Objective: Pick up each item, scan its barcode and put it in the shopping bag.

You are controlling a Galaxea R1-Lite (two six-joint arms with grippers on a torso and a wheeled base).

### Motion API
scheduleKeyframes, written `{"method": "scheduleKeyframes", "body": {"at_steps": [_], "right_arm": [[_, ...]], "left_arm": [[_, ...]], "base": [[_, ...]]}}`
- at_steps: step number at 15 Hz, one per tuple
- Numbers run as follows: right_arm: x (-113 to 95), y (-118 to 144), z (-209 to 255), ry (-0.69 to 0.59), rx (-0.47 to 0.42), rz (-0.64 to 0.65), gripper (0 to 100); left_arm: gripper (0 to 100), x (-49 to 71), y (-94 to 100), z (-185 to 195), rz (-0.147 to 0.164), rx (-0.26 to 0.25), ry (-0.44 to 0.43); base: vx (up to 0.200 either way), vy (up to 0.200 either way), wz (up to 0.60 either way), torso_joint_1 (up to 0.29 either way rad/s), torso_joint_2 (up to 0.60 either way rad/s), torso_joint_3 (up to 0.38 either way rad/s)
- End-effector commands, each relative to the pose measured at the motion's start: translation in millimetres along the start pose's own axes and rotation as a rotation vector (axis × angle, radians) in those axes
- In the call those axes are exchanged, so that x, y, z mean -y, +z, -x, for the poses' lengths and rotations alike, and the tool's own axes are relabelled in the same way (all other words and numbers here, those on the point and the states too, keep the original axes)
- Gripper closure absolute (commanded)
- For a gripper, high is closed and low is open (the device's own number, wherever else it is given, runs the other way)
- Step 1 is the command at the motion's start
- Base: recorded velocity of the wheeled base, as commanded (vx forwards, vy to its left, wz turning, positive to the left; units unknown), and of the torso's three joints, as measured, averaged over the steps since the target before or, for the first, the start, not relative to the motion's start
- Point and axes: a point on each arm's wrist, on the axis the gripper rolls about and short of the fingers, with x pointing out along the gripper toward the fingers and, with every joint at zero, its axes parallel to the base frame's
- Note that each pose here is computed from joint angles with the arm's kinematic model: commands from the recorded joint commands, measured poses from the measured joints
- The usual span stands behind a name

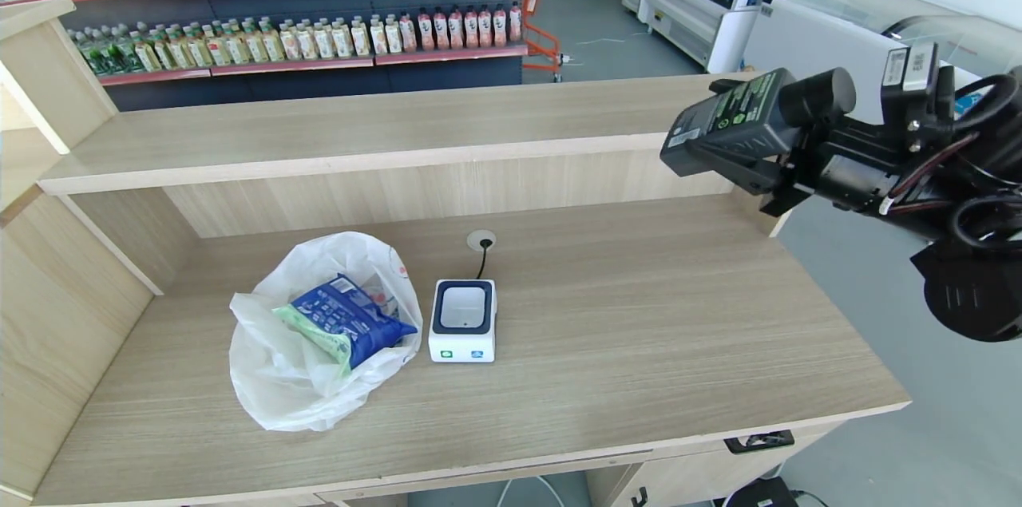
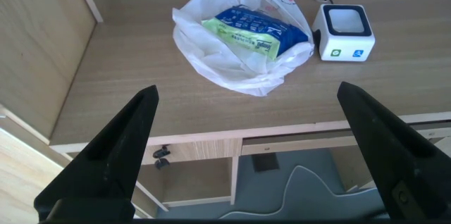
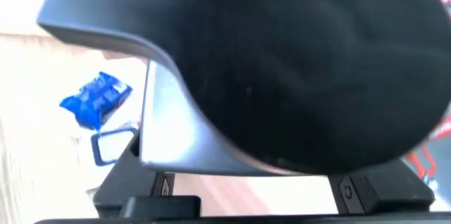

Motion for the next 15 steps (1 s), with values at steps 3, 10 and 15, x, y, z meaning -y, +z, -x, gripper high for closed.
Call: {"method": "scheduleKeyframes", "body": {"at_steps": [3,10,15], "right_arm": [[-45,73,-48,0.129,0.276,0.190,100],[-104,123,-71,0.260,0.473,0.284,100],[-126,128,-73,0.266,0.470,0.250,100]], "left_arm": [[0,0.0,0.0,0,0.000,0.000,0.000],[0,0.0,0.0,0,0.000,0.000,0.000],[0,0.0,0.0,0,0.000,0.000,0.000]], "base": [[0.000,0.000,0.00,0.000,0.00,0.000],[0.000,0.000,0.00,0.000,0.00,0.000],[0.000,0.000,0.00,0.000,0.00,0.000]]}}
